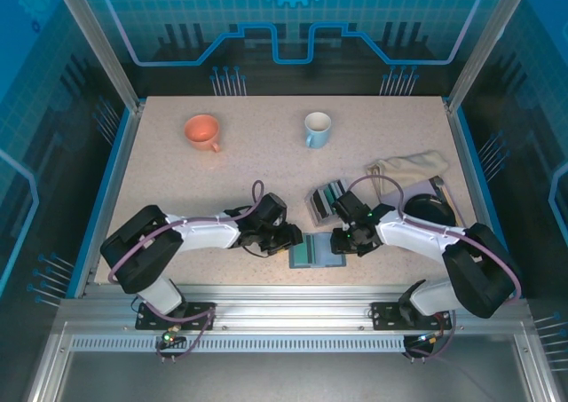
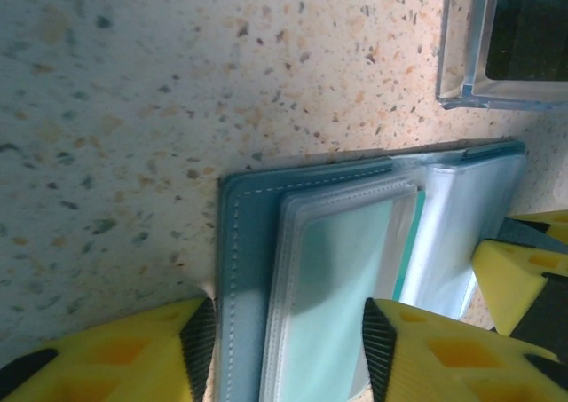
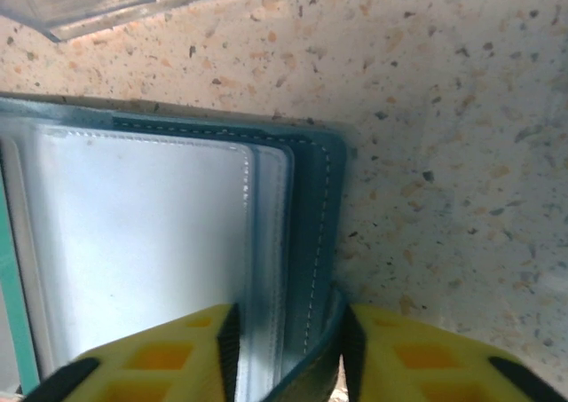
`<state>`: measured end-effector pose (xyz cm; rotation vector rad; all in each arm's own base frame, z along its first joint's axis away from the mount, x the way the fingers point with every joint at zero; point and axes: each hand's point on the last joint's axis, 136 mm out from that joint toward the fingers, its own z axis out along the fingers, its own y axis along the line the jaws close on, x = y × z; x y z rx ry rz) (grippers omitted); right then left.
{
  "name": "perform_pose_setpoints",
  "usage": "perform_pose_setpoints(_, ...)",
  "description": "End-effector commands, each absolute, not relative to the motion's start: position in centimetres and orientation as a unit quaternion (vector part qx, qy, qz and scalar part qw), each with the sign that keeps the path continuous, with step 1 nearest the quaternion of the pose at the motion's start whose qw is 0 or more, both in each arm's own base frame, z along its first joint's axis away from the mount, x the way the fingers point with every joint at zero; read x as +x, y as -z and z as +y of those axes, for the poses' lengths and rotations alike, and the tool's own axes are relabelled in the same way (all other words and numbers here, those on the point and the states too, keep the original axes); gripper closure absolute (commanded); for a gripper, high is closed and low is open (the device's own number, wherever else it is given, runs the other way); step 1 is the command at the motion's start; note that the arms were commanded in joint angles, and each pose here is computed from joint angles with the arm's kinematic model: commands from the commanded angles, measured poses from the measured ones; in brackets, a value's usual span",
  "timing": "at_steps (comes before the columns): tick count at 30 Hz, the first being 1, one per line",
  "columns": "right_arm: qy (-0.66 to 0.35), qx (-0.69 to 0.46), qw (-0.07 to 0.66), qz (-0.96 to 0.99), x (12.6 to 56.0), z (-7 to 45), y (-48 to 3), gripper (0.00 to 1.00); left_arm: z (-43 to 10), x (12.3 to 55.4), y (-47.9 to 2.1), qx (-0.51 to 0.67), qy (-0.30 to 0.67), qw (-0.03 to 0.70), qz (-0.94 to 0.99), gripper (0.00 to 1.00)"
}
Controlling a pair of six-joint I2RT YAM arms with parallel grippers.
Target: Put the credit cards into the card holder
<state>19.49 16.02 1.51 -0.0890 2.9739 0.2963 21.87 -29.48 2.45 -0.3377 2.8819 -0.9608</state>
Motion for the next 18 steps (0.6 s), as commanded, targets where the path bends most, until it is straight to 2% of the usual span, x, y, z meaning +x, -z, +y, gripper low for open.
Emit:
perform_pose_setpoints(1,-0.121,-0.020,0.071,0.990,19.4,16.3,-1.0,0.71,-31.6,22.0,-3.8,-0.094,0.357,0.032,0.929,0.56)
perform_pose_setpoints(6,-0.138,-0.017,0.072,0.988,19.4,16.6,-1.1,0.77,-32.0,22.3,-5.5,-0.089,0.378,0.046,0.920,0.61)
perform_pose_setpoints(9,-0.145,-0.014,0.072,0.987,19.4,16.7,-1.1,0.78,-32.3,22.5,-6.8,-0.087,0.396,0.056,0.912,0.62)
perform_pose_setpoints(18,-0.195,-0.004,0.078,0.978,19.7,18.1,-1.9,0.78,-33.9,23.0,-10.4,-0.055,0.438,0.077,0.894,0.55)
